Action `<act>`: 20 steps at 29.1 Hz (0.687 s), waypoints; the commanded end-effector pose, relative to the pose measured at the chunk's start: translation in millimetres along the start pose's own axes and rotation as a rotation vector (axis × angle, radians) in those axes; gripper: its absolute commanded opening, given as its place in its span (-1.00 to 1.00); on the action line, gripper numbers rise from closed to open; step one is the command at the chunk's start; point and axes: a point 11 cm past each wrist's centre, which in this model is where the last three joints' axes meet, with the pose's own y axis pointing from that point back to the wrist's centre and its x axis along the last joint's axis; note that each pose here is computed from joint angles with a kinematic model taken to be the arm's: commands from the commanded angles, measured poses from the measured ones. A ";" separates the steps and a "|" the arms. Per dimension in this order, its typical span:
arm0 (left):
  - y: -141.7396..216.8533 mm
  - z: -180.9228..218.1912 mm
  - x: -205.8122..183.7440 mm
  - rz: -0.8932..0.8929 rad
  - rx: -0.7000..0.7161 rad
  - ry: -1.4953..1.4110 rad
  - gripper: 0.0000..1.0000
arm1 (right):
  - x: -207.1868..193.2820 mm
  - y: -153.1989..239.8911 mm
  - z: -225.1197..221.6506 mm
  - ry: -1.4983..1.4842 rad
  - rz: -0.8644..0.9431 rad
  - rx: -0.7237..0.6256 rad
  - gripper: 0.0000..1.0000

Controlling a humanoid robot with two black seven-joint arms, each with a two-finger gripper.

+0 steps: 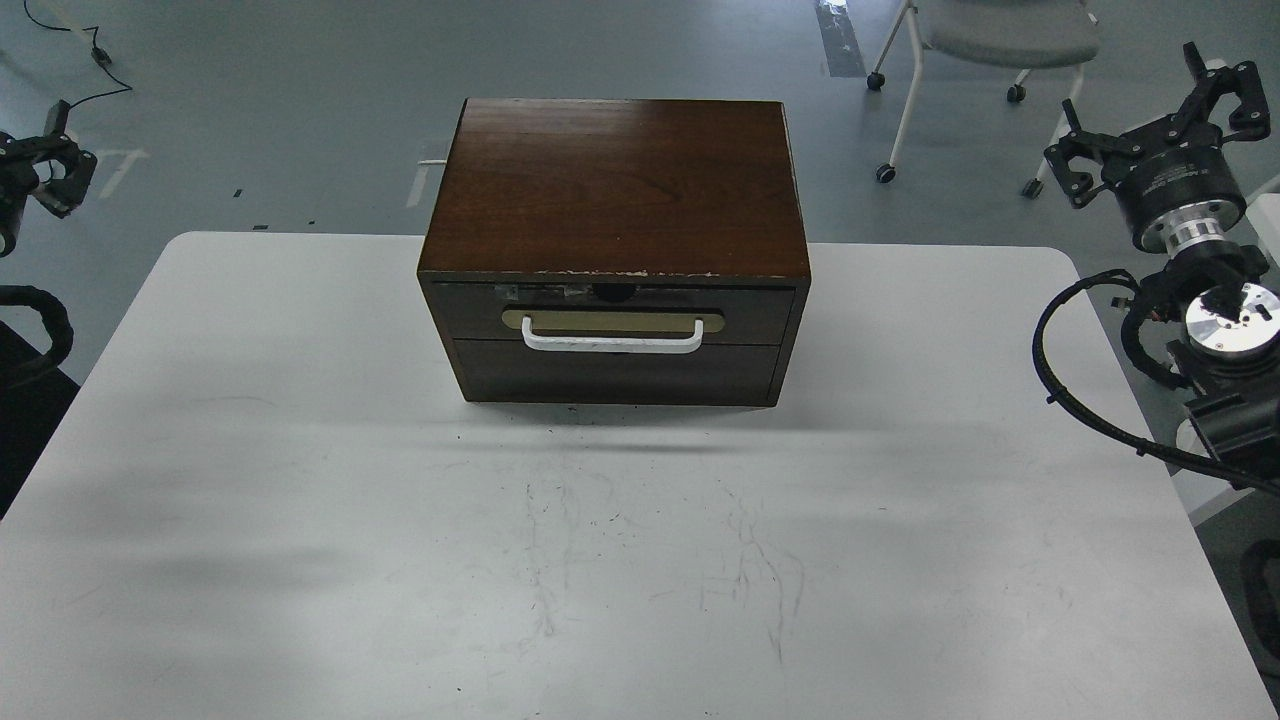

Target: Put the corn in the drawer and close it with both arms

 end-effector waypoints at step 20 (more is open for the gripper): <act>30.7 -46.1 28.7 0.052 0.119 -0.029 0.96 | 11.8 9.1 19.4 -0.023 0.027 -0.011 1.00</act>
